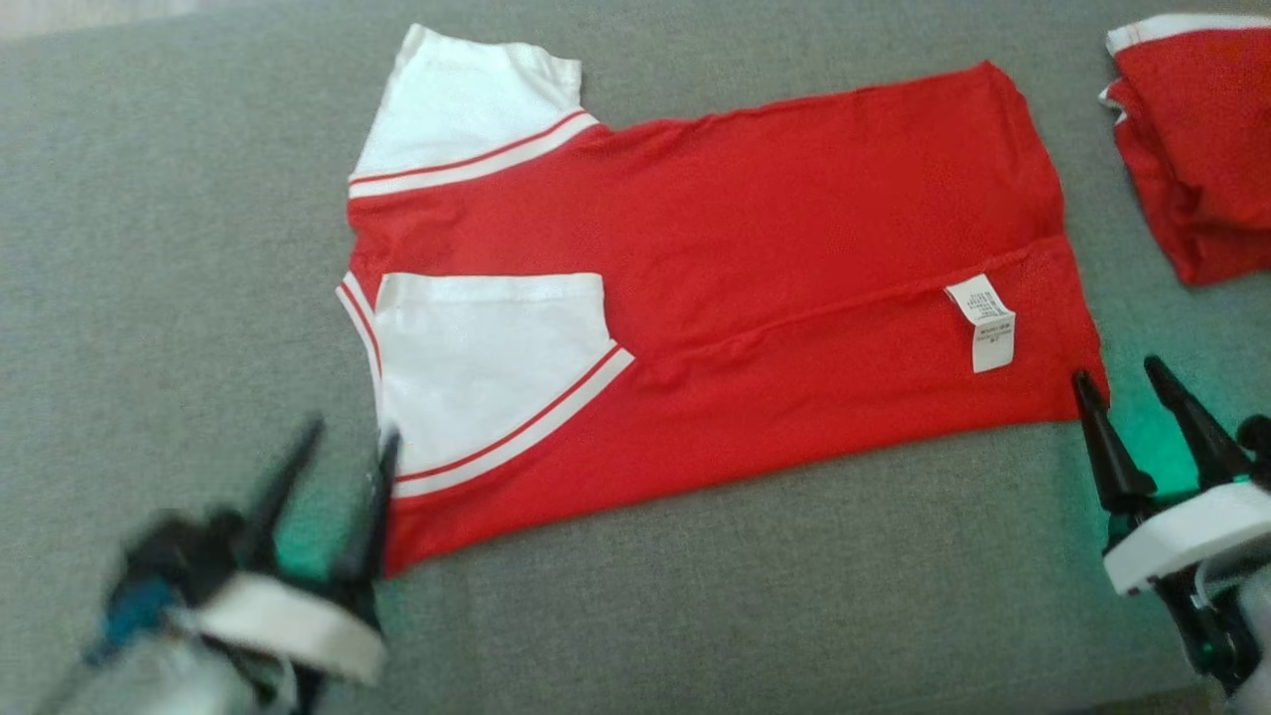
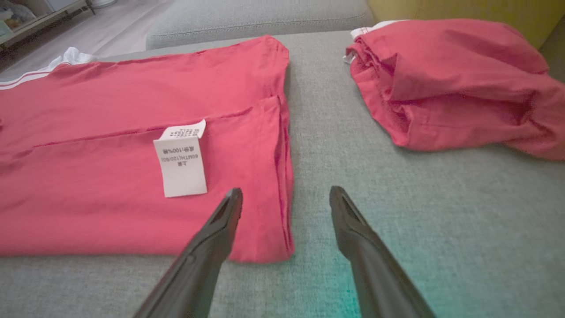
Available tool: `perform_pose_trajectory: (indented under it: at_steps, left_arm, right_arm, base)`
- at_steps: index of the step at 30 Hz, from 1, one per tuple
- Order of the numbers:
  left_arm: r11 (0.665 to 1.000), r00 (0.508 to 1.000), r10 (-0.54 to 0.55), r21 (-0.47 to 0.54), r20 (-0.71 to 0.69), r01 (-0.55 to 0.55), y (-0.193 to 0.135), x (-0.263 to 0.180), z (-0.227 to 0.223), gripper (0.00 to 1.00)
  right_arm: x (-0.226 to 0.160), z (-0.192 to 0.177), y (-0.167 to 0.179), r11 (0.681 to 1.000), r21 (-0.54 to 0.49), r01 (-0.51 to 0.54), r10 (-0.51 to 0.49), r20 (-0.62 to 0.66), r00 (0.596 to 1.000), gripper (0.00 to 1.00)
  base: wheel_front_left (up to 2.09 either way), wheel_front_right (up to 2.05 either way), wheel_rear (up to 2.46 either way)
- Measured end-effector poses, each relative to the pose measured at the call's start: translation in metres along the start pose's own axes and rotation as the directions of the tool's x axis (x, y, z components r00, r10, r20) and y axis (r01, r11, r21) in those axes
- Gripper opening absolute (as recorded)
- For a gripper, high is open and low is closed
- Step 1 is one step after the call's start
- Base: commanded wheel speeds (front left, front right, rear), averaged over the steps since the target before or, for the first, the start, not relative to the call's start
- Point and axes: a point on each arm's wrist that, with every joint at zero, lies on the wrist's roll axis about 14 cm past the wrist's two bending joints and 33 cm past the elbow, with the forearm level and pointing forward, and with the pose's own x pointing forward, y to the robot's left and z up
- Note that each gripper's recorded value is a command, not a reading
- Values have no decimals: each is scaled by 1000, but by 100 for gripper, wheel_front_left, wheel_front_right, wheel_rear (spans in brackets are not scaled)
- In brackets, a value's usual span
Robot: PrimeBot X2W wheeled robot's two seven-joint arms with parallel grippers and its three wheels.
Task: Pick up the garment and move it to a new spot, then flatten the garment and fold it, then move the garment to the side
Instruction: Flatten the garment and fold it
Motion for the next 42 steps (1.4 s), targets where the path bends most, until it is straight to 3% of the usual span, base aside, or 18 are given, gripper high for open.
perform_pose_trajectory:
  at_steps: [6,11,14,21,31,37,38,40,42]
  left_arm:
    - [960,987,-154,243,46,138,2,59,88,100]
    - [898,968,-241,361,-75,251,-3,109,133,100]
    - [895,957,-228,348,-182,279,3,139,142,100]
    - [929,899,-138,260,-415,263,26,194,130,100]
    - [952,829,-23,240,-560,189,68,231,86,100]
    - [957,802,-15,224,-597,185,74,237,70,100]
    - [958,802,-17,221,-597,185,74,237,70,97]
    - [956,802,-19,224,-597,189,75,238,71,80]
    - [956,803,-19,223,-596,188,76,238,70,81]
  right_arm:
    - [10,8,11,1000,-22,-19,19,32,999,100]
    - [25,21,15,999,-45,-28,31,61,998,100]
    - [32,26,15,998,-60,-27,32,70,997,100]
    - [33,16,9,998,-58,1,2,39,999,100]
    - [25,-1,-5,997,-51,59,-59,1,998,100]
    - [24,-7,-11,995,-56,77,-78,-12,997,100]
    - [25,-6,-12,995,-58,78,-78,-10,997,100]
    - [26,-6,-13,995,-59,81,-81,-12,997,100]
    - [26,-6,-13,995,-62,80,-81,-8,997,100]
  base:
    - [0,0,0]
    - [0,0,0]
    - [0,0,0]
    - [0,0,0]
    - [0,0,0]
    - [0,0,0]
    - [0,0,0]
    - [0,0,0]
    - [0,0,0]
